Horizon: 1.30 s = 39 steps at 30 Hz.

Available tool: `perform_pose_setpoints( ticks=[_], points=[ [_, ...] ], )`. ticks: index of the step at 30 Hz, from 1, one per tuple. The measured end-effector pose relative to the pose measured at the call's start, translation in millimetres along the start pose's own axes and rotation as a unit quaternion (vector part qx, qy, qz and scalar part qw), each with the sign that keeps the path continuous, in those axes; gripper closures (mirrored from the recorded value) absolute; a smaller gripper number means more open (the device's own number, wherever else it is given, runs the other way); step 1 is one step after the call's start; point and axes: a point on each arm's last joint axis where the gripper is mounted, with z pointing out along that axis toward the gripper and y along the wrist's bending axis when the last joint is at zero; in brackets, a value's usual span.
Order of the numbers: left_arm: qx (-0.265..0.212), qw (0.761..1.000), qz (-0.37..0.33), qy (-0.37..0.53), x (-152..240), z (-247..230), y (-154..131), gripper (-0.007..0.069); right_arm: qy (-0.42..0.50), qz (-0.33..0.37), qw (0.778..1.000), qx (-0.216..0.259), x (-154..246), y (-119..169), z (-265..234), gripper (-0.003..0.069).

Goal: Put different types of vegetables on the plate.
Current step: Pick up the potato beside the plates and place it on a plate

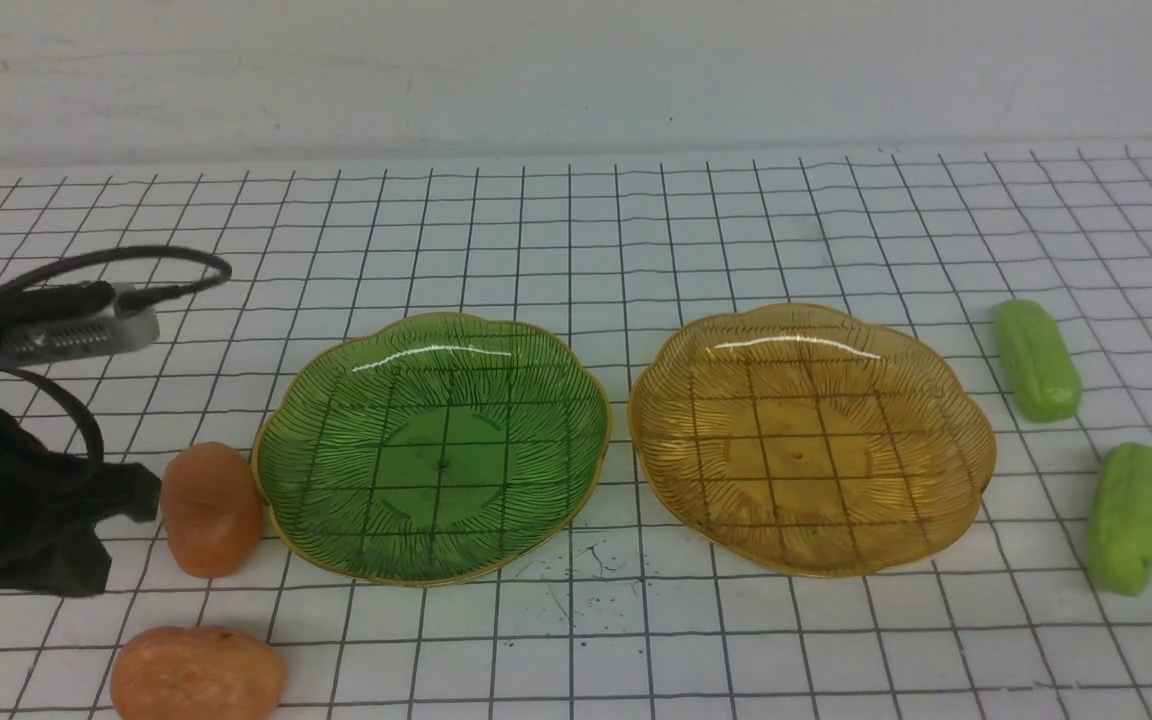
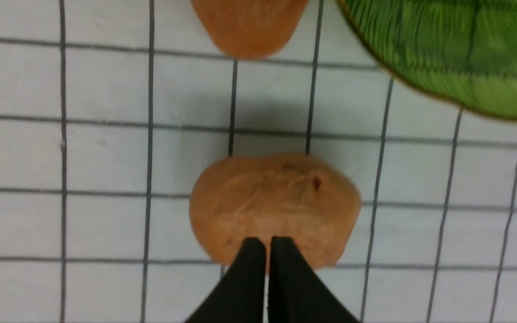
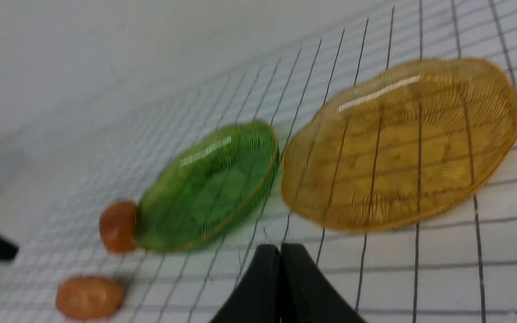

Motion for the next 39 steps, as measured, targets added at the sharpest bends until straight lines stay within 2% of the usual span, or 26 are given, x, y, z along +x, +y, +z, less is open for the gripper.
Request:
perform_pose_setpoints(
  ticks=[5,8,13,16,19,23,30,32,34,36,39],
  points=[
    [0.004,0.998,-0.014,-0.058,-16.3,9.1,0.3,0.0603,0.120,-0.037,0.992,-0.019,-3.0,3.8,10.4,0.0673],
    [0.001,0.997,-0.018,-0.079,-28.7,24.9,2.4,0.0537,0.168,-0.043,0.984,-0.030,2.0,3.4,13.6,0.0673],
    [-0.004,0.996,-0.024,-0.084,-40.4,50.2,5.6,0.0351,0.179,-0.046,0.982,-0.036,3.5,4.4,12.8,0.0673],
    [-0.008,0.997,-0.028,-0.075,-46.2,70.0,8.4,0.0190,0.180,-0.046,0.982,-0.036,3.6,4.4,12.7,0.0673],
    [-0.011,0.997,-0.032,-0.067,-49.6,86.9,10.8,0.0062,0.180,-0.046,0.982,-0.036,3.7,4.5,12.7,0.0673],
    [-0.014,0.998,-0.035,-0.059,-51.8,103.7,13.3,-0.0022,0.181,-0.047,0.982,-0.036,3.7,4.4,12.7,0.0673],
    [-0.014,0.997,-0.043,-0.056,-55.7,118.7,14.9,-0.0034,0.181,-0.047,0.982,-0.036,3.7,4.4,12.7,0.0673],
    [-0.015,0.998,-0.042,-0.050,-55.1,122.0,15.5,-0.0008,0.181,-0.046,0.982,-0.036,3.7,4.4,12.7,0.0673],
    [-0.015,0.998,-0.043,-0.049,-54.9,122.7,15.6,0.0077,0.181,-0.044,0.982,-0.036,3.7,4.4,12.7,0.0673],
    [-0.015,0.998,-0.042,-0.048,-54.8,122.8,15.6,0.0116,0.180,-0.042,0.982,-0.035,3.6,4.4,12.7,0.0673],
    [-0.015,0.998,-0.041,-0.048,-54.4,119.7,15.1,0.0116,0.179,-0.040,0.982,-0.034,3.4,4.3,12.8,0.0673]
  ],
)
